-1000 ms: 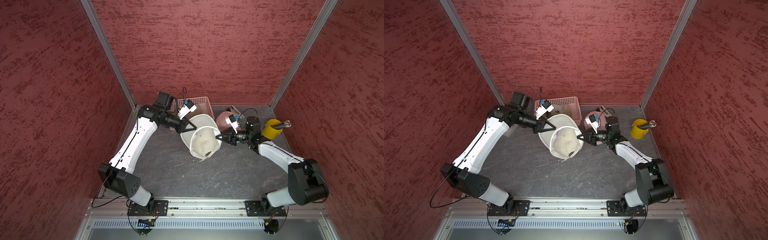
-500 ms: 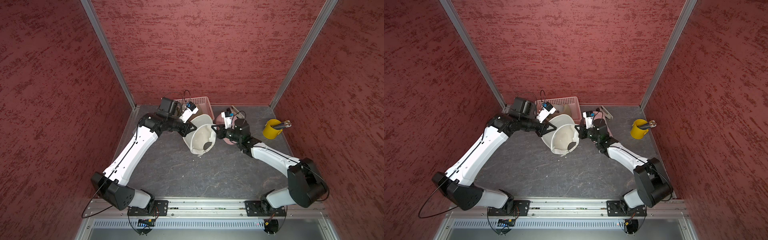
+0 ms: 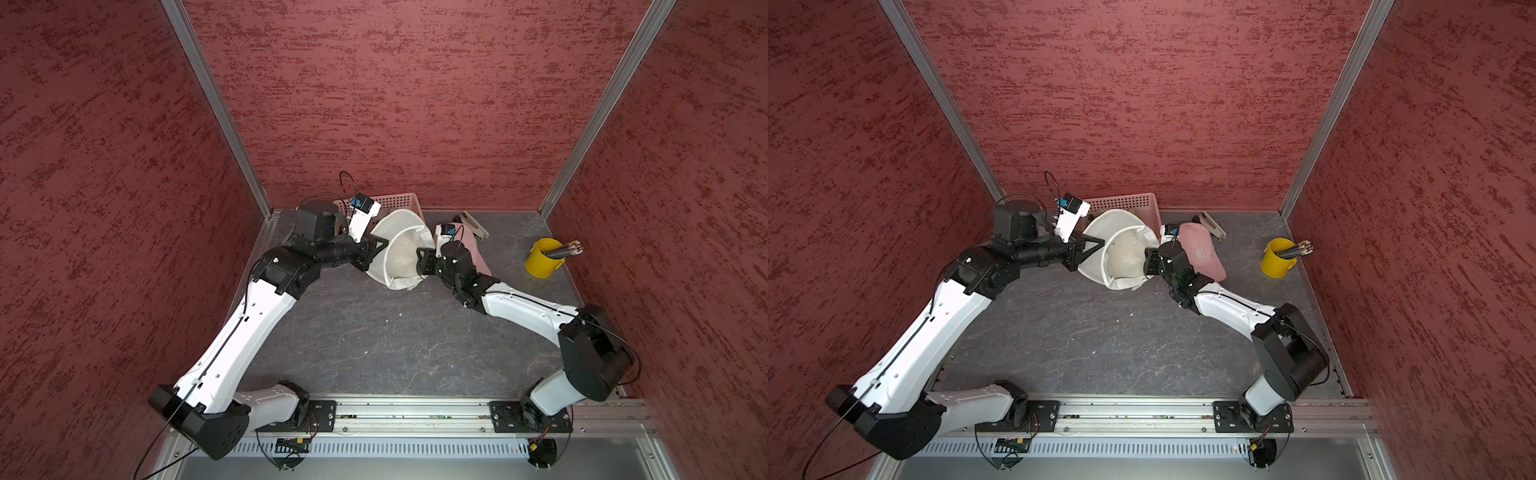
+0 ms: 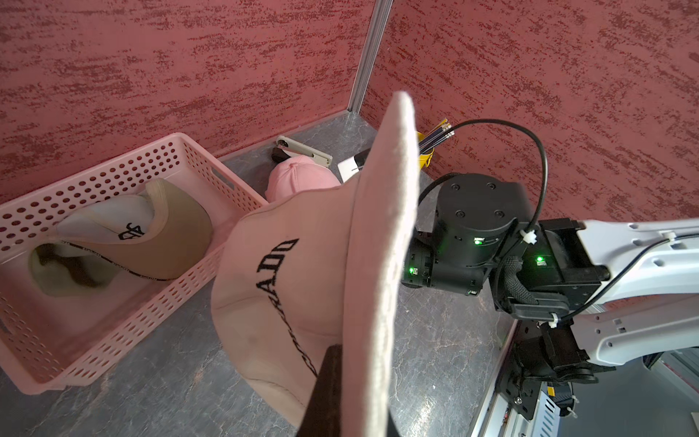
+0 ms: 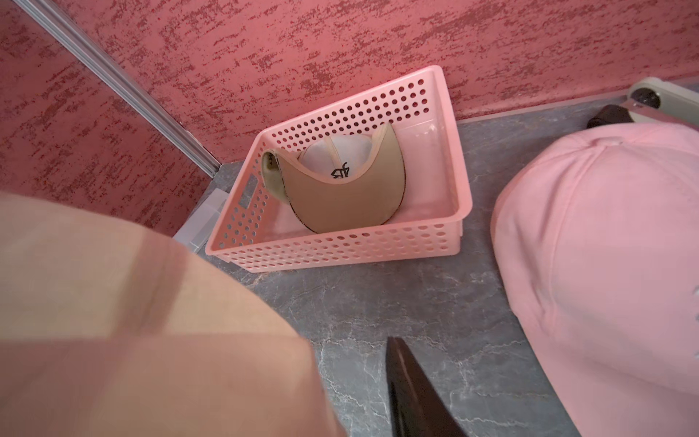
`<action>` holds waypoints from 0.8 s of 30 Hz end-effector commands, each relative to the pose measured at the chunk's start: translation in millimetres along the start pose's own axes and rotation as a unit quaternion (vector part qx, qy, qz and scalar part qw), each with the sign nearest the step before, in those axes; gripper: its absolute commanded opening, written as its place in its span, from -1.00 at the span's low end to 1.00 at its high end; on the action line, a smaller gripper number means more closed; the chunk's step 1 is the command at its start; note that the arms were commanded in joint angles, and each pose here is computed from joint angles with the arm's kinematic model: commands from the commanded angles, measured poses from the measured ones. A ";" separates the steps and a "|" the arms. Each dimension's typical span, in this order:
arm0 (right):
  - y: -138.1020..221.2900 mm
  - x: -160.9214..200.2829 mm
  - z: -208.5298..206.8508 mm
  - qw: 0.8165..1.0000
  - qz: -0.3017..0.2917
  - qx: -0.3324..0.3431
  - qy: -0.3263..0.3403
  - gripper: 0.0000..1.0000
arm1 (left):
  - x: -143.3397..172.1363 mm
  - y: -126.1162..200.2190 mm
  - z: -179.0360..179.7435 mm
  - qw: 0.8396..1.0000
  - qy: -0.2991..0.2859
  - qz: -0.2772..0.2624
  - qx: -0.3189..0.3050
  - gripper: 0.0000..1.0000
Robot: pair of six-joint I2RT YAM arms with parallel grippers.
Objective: Turn the baseball cap inside out
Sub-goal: Turn over the baseball cap.
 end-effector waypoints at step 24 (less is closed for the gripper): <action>80.0 -21.8 85.8 0.966 0.006 -0.181 0.183 -0.84 | -16.1 -26.8 29.0 0.992 0.061 0.001 -0.110 -1.00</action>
Point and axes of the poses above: each gripper's point midway between its finger pads, its own y axis back along the fingers, its own z axis along the line the jaws close on, x = y × z, the point moved 3 cm from there along y, back along the fingers, and after that the axes turned 2 degrees about y, right-handed, at the moved point
